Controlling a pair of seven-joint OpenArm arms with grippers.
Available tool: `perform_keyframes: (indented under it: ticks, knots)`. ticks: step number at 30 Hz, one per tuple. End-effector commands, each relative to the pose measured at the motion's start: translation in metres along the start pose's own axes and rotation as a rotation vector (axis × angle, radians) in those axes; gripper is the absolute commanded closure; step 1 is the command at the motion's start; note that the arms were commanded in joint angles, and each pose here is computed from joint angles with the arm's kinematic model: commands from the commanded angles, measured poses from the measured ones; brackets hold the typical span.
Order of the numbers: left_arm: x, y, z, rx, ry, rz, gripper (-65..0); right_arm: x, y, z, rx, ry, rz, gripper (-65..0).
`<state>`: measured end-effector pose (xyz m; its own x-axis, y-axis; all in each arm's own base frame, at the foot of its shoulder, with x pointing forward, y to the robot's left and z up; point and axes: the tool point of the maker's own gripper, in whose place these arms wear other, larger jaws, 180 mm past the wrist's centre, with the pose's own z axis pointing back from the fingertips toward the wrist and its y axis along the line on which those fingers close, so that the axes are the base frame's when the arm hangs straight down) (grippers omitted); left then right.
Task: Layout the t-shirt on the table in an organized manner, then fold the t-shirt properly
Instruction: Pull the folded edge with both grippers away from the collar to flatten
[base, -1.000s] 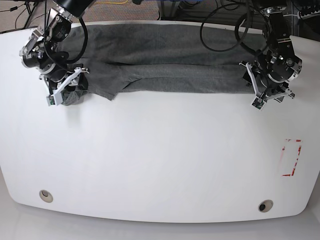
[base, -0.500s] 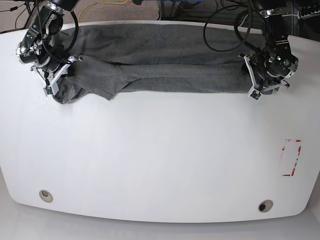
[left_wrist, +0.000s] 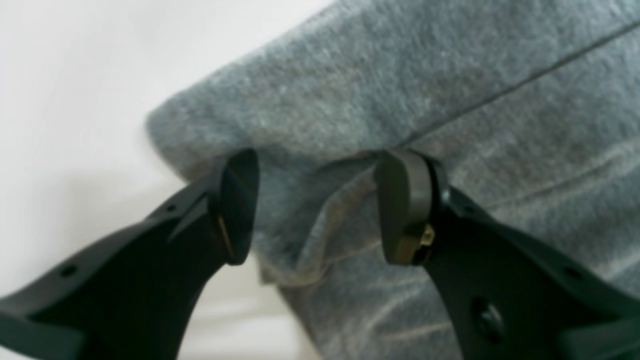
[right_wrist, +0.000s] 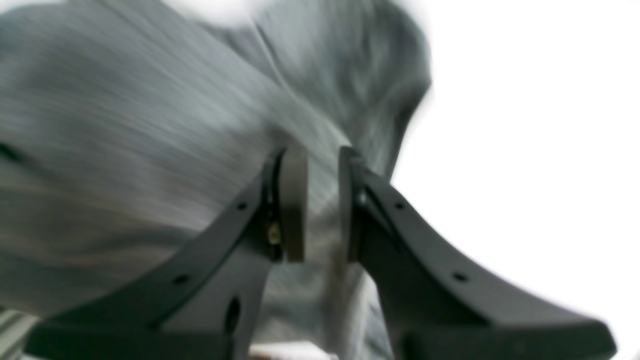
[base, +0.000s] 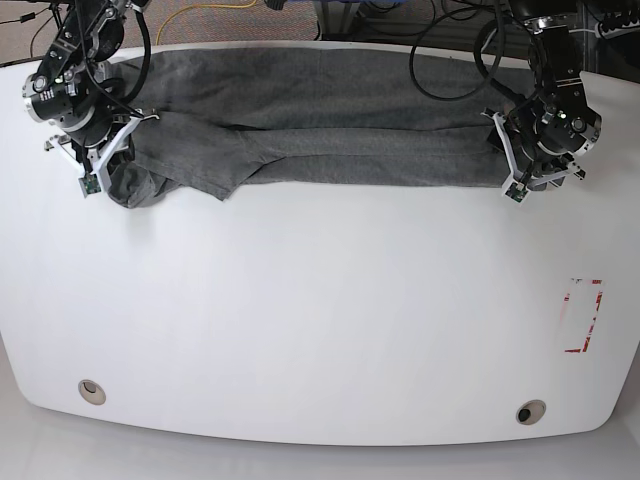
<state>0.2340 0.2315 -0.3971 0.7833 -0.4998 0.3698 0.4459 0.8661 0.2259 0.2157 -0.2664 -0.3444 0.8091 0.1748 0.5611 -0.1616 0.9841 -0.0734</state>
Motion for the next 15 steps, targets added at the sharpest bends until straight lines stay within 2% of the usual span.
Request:
perform_keyframes:
  ticks: [1, 5, 10, 15]
  knots:
    - [0.010, 0.006, 0.010, 0.029, -0.039, -0.019, -34.4, 0.013, 0.008, 0.005, 0.051, -0.055, -0.015, -10.1]
    - [0.009, 0.006, 0.009, 0.028, -0.035, -0.018, -34.4, 0.021, 0.023, 0.005, 0.130, -0.106, -0.035, -10.1]
    - [0.007, 0.005, 0.009, 0.026, -0.032, -0.018, -34.4, 0.009, 0.043, -0.016, 0.210, -0.081, -0.079, -9.8]
    - [-0.003, 0.000, 0.000, -0.002, -0.001, -0.001, -34.4, -0.009, 0.049, -0.038, 0.222, -0.027, -0.090, -9.7]
